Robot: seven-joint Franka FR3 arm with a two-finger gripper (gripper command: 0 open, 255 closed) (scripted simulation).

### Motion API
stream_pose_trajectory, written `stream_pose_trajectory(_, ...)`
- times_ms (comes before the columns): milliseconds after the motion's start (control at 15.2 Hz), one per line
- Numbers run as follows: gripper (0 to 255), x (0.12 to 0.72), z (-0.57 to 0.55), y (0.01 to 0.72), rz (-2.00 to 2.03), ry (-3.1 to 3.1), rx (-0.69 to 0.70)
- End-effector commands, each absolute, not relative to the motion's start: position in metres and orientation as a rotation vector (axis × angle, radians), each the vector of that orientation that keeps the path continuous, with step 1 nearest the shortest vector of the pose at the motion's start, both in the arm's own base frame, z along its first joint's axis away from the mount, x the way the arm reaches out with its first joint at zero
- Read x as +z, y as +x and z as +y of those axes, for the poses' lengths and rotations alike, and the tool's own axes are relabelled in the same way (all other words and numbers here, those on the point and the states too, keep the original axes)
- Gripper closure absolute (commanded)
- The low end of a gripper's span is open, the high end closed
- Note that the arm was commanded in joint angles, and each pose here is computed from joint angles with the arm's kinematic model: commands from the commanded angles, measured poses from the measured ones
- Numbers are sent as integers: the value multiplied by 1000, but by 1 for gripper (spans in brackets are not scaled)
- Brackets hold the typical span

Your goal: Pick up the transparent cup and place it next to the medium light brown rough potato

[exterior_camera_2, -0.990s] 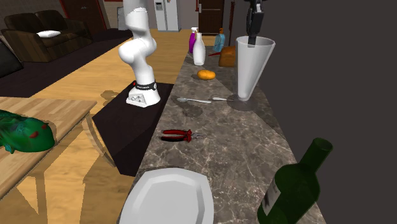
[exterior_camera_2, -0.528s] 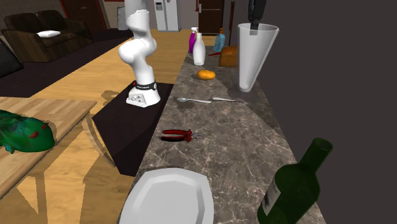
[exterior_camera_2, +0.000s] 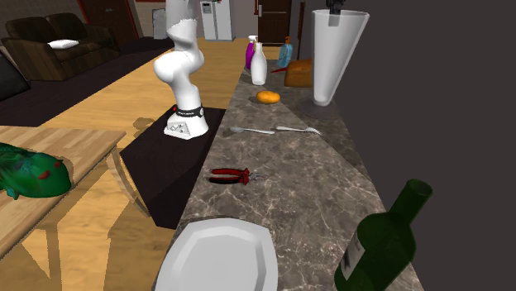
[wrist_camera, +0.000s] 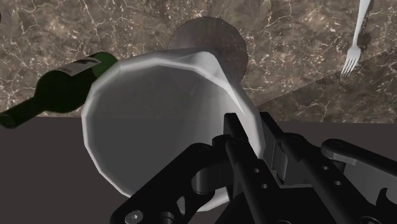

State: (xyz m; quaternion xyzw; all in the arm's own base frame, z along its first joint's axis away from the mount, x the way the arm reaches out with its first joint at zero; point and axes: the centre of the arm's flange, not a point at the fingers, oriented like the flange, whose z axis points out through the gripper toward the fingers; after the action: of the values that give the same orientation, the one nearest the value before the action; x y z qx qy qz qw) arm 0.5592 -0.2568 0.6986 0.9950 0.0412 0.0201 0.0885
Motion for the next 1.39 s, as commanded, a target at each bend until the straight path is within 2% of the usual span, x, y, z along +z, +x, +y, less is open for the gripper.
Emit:
stream_pose_trajectory(0, 255, 703, -246, 550, 123, 2961, 61)
stream_pose_trajectory(1320, 255, 704, -50, 373, 123, 2961, 61)
